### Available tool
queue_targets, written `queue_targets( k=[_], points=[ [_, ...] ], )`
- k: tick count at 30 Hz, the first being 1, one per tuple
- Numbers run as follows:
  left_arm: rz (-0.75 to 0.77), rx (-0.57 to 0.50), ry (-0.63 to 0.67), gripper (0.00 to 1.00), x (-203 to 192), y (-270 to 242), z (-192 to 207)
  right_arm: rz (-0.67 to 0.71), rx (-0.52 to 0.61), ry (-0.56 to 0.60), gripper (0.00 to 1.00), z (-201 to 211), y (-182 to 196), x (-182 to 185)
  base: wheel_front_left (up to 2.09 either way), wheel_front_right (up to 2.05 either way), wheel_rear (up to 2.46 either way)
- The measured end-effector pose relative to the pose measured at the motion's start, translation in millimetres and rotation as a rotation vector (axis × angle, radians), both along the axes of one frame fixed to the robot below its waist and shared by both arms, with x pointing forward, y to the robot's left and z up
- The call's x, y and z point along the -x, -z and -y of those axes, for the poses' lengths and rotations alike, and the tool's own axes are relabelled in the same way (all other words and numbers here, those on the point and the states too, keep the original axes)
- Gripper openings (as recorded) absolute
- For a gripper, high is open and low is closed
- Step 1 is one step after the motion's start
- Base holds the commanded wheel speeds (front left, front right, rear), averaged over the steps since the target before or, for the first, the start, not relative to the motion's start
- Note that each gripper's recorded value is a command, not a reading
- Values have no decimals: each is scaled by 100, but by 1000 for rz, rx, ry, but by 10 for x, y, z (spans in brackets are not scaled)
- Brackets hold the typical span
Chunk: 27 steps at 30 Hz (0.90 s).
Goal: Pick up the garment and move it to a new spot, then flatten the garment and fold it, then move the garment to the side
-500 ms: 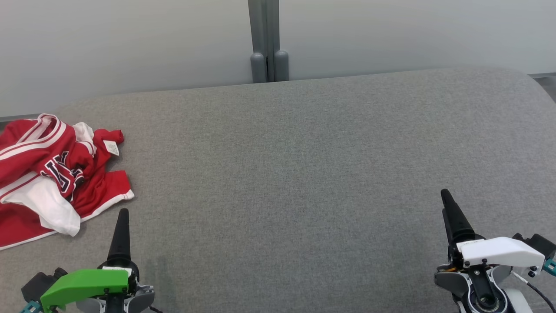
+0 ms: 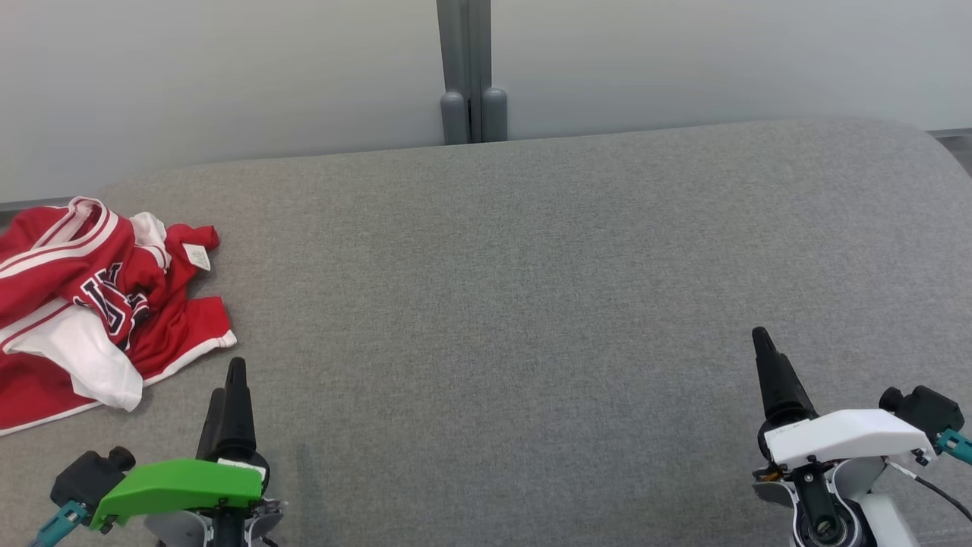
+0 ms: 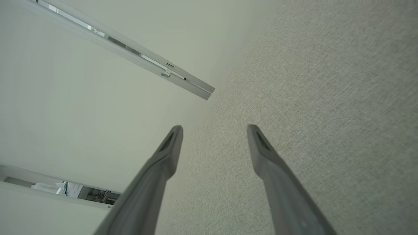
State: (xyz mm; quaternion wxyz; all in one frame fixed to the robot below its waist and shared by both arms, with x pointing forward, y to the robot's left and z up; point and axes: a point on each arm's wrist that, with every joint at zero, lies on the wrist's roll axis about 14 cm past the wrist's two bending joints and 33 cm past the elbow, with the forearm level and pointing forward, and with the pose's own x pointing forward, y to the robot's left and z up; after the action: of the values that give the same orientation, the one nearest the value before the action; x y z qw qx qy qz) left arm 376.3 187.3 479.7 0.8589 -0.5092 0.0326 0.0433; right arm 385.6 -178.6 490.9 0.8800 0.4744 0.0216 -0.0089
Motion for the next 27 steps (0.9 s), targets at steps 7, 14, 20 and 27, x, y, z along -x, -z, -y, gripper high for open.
queue_targets(
  k=[7, 14, 20, 27],
  points=[
    [8, -124, 7, 100, -6, -25, 9, 13, 130, -15, 100, -34, -19, -18, 0, 0, 0],
    [7, -262, 16, 100, -10, -39, 26, 28, 254, -32, 100, -67, -35, -39, 0, 0, 0],
    [3, -369, 28, 100, -9, -33, 59, 45, 340, -38, 100, -82, -65, -65, 0, 0, 0],
    [17, -466, 44, 100, -3, -52, 99, 54, 419, -52, 100, -117, -60, -60, 0, 0, 0]
  ],
)
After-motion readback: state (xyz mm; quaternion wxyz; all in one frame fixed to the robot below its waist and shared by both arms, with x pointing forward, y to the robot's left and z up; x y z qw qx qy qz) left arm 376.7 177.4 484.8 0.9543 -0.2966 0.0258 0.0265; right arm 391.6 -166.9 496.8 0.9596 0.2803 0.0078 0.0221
